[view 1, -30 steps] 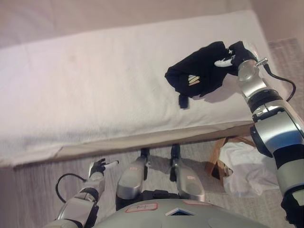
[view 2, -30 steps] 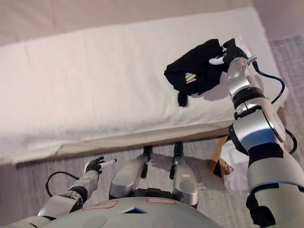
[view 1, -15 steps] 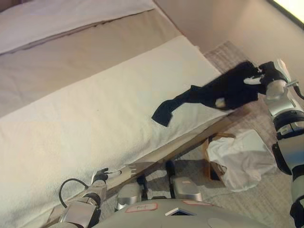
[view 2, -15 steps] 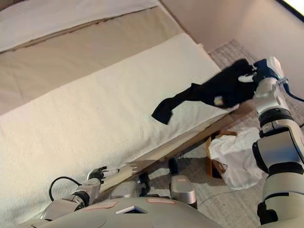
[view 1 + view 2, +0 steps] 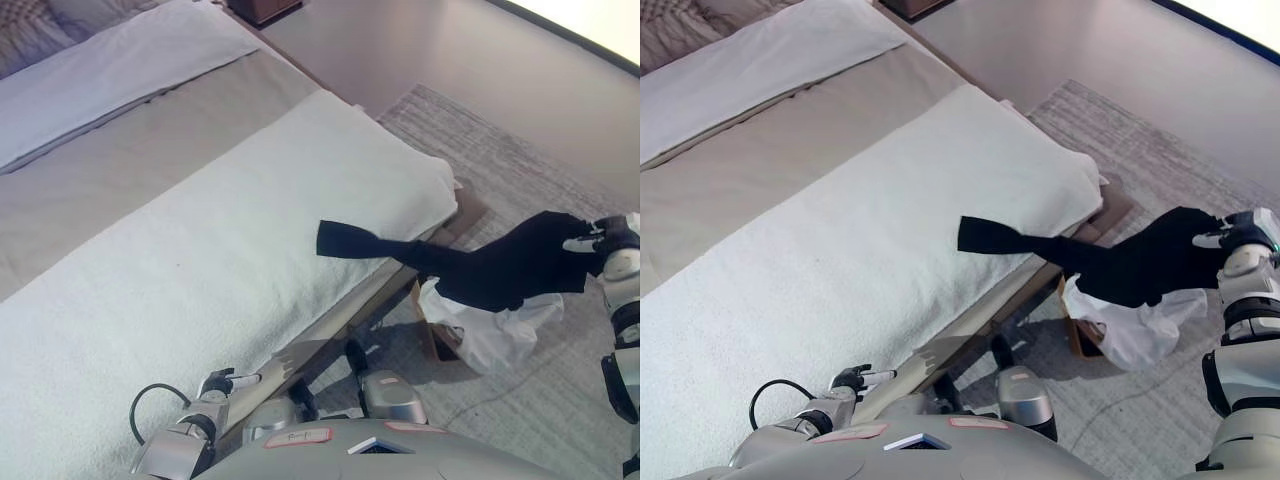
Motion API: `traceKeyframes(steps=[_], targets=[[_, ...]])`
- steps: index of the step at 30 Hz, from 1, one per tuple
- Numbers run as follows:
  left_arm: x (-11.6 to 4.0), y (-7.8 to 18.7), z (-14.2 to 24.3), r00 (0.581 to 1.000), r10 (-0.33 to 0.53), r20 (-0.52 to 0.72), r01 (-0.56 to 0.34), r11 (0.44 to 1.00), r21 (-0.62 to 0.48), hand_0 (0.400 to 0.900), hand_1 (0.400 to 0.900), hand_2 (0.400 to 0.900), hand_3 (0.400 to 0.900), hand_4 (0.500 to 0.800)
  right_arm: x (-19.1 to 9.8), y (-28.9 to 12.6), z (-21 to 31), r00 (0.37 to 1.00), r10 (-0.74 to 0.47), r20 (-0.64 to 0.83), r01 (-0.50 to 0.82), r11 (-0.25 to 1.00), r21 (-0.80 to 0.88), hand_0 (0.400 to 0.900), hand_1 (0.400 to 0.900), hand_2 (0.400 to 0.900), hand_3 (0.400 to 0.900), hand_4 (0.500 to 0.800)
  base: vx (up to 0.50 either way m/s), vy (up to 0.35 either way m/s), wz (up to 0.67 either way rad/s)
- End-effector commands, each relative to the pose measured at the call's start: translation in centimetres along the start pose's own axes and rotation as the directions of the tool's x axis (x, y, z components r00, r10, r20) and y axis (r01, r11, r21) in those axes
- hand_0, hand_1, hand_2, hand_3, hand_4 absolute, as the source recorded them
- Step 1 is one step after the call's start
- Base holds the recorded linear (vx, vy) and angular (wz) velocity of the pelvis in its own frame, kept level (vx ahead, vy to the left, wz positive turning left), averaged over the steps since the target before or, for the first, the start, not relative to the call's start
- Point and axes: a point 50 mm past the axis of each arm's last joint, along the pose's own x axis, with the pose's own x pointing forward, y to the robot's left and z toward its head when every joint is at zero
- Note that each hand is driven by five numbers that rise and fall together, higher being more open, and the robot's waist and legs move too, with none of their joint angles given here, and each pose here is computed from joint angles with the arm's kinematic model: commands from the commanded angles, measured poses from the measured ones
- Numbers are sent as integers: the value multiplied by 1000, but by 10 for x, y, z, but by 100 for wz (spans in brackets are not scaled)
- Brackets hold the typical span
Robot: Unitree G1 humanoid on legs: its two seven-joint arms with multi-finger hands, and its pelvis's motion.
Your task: Put the clothes on the bed into the basket.
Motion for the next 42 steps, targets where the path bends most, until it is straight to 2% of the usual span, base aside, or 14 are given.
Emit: traceKeyframes(steps=[1,13,24,25,26,31,42], targets=[[2,24,-8,997,73,-26,-71,994,82,900,900,900,900,800,2,-61,8,983,-183,36,180,981,66,400,400,400,400,500,-28,2,-5],[2,17,0,999,50,-2,-50,992,118,900,900,900,900,800,0,-80,-16,974,-217,-72,223,971,82,400,400,400,400,500,-4,-9,6],[2,10,7,999,31,21,-33,994,107,900,900,900,900,800,3,-71,35,983,-172,70,170,985,41,400,400,400,400,500,1,-17,11],[2,10,7,999,30,19,-31,994,108,900,900,900,900,800,4,-69,38,985,-162,66,161,987,19,457,457,457,457,534,-3,-31,15],[2,10,8,999,32,20,-34,994,106,900,900,900,900,800,4,-69,40,985,-165,58,165,986,16,900,900,900,900,800,-3,-35,17],[2,11,9,999,35,17,-36,994,103,900,900,900,900,800,5,-59,40,993,-116,-13,116,993,6,900,900,900,900,800,1,-33,18],[2,14,10,999,49,14,-50,995,82,900,900,900,900,800,5,-46,49,997,-74,-26,74,997,-5,900,900,900,900,800,-1,-31,6]])
